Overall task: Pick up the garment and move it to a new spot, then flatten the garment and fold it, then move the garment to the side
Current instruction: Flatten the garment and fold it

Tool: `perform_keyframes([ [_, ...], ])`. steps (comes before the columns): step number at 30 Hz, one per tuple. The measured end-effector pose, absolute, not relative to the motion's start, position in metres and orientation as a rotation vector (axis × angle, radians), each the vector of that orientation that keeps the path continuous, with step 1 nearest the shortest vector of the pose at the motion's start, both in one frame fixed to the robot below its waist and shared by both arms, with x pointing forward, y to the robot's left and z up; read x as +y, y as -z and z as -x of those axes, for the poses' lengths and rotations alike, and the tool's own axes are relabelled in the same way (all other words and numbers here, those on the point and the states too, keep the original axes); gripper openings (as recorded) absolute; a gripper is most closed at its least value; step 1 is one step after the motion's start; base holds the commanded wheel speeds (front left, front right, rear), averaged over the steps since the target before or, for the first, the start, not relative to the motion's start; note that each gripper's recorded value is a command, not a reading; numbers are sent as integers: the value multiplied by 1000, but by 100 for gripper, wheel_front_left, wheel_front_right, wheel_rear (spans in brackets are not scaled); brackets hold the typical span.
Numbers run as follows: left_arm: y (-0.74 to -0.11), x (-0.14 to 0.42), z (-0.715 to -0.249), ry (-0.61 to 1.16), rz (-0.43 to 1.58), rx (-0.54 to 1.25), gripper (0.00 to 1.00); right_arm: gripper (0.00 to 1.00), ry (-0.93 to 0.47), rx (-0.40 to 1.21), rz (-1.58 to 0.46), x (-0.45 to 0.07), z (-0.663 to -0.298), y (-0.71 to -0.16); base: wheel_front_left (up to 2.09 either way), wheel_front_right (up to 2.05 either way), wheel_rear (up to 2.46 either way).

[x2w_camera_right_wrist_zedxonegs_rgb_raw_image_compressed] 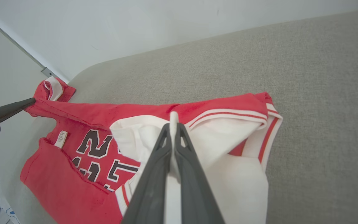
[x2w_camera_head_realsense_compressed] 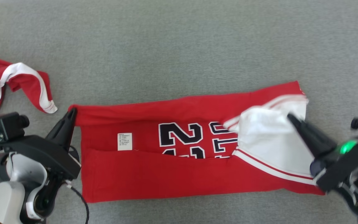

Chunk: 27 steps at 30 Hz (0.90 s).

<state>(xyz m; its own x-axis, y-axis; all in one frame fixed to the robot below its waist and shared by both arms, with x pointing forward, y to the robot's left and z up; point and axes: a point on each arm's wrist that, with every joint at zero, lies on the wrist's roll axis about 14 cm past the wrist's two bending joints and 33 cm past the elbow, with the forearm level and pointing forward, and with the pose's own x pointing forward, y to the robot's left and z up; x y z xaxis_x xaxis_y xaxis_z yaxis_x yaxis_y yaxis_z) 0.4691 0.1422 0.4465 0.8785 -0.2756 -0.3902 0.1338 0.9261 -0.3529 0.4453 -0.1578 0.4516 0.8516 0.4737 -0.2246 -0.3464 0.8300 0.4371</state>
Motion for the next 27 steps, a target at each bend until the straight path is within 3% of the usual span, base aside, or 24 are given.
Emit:
perform_keyframes([
  [8,-431,140,-461,201,337,512,0,0,-366,377,-482,-163,-405,-438,0,0,0],
  [9,-428,140,-460,198,339,520,0,17,-356,381,-488,-163,-403,-437,0,0,0],
  [10,-426,141,-459,190,345,527,0,17,-351,394,-483,-163,-401,-434,0,0,0],
  [11,-424,142,-458,183,351,535,0,66,-348,403,-475,-163,-398,-431,0,0,0],
  [12,-421,142,-457,181,359,544,0,100,-343,411,-481,-162,-396,-429,0,0,0],
  [13,-420,142,-455,177,374,551,34,100,-343,425,-483,-160,-392,-426,0,0,0],
  [14,-419,142,-454,172,382,549,60,100,-343,440,-479,-158,-389,-422,0,0,0],
  [15,-418,143,-453,168,383,547,100,100,-342,455,-481,-157,-385,-420,0,0,0],
  [19,-424,152,-454,125,383,488,100,100,-316,425,-467,-162,-381,-424,0,0,0],
  [27,-471,163,-461,57,270,217,100,100,-135,96,-444,-204,-402,-477,0,0,0],
])
